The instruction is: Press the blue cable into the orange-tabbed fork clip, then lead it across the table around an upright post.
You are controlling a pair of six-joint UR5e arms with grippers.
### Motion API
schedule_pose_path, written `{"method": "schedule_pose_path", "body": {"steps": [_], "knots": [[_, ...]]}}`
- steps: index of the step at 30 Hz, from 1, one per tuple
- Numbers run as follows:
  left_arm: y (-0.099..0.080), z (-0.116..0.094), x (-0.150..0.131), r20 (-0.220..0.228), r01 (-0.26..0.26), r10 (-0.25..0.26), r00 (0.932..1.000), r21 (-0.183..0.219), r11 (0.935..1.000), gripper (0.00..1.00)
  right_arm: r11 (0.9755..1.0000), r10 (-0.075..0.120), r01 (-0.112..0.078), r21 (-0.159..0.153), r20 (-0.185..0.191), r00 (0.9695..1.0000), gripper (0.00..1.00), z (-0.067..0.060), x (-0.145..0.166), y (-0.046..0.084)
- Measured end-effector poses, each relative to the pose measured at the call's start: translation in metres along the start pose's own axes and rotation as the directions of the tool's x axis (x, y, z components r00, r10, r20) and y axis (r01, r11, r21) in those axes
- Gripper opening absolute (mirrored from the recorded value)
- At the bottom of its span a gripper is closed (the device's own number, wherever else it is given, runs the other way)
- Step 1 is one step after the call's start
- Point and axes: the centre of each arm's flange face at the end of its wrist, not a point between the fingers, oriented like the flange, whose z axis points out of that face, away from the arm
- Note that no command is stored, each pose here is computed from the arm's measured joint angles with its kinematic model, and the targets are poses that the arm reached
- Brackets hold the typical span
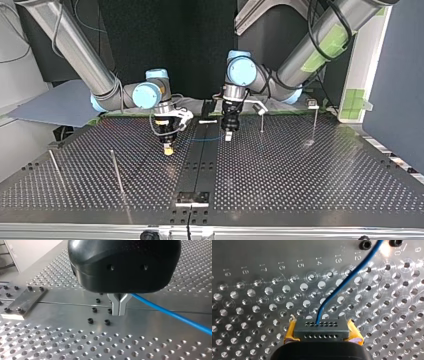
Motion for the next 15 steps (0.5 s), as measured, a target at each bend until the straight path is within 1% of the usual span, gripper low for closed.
{"method": "schedule_pose_path", "body": {"steps": [2,4,7,10,15], "knots": [[-0.002,0.003,-0.003,0.005,0.004,-0.004,1.0000,0.001,1.0000,0.00,1.0000,-0.002,0.002,-0.003,0.003,1.0000,0.00,-0.001,0.001,-0.001],[-0.003,0.007,-0.008,0.010,0.010,-0.010,0.9999,0.004,0.9999,0.00,1.0000,-0.003,0.003,-0.005,0.000,1.0000,0.00,-0.003,0.005,-0.005],[-0.006,0.013,-0.014,0.019,0.019,-0.019,0.9996,0.007,0.9998,0.00,1.0000,-0.001,0.000,-0.006,-0.020,0.9998,0.00,-0.006,0.023,-0.011],[-0.008,0.018,-0.020,0.028,0.027,-0.027,0.9992,0.008,0.9996,0.00,1.0000,0.003,-0.003,-0.005,-0.048,0.9989,0.00,-0.008,0.044,-0.015],[-0.011,0.024,-0.028,0.039,0.039,-0.040,0.9984,0.011,0.9992,0.00,1.0000,0.009,-0.009,0.000,-0.088,0.9960,0.00,-0.013,0.075,-0.019]]}}
